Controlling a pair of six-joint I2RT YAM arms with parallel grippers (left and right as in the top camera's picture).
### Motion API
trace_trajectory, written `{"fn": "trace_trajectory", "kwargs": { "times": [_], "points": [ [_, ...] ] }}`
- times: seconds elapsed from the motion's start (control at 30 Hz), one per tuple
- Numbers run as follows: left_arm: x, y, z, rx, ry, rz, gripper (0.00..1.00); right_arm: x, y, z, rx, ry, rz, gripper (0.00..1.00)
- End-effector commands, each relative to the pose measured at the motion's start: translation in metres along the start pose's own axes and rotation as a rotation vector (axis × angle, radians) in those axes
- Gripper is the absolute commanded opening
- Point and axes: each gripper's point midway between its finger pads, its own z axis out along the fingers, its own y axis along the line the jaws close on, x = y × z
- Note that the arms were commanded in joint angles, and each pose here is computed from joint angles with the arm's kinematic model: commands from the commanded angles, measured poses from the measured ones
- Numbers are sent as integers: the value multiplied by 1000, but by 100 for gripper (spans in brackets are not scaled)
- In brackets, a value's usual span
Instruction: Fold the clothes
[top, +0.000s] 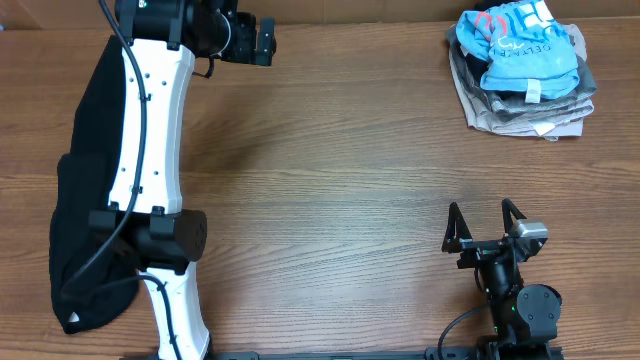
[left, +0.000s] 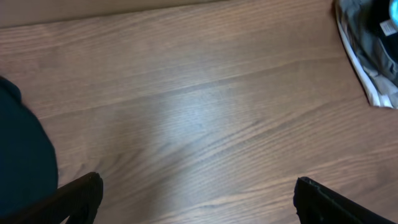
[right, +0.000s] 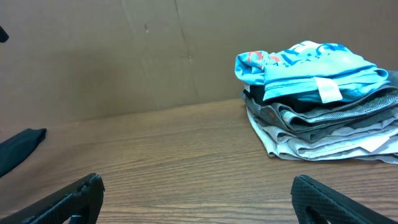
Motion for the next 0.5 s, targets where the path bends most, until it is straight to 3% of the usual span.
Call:
{"fn": "trace_trajectory", "kwargs": {
  "times": [0.0,0.23,0.33,0.47],
  "points": [
    [5,-30,-47,23,-60,51,100,2,-1,0,6,-5,4,100],
    [70,-28,-85,-30,-45,90,100,2,-1,0,6,-5,4,100],
    [75,-10,-94,-59,-162,43,100,2,-1,0,6,-5,4,100],
    [71,16,-98,-29,-423,-67,100,2,-1,0,6,-5,4,100]
  ]
}}
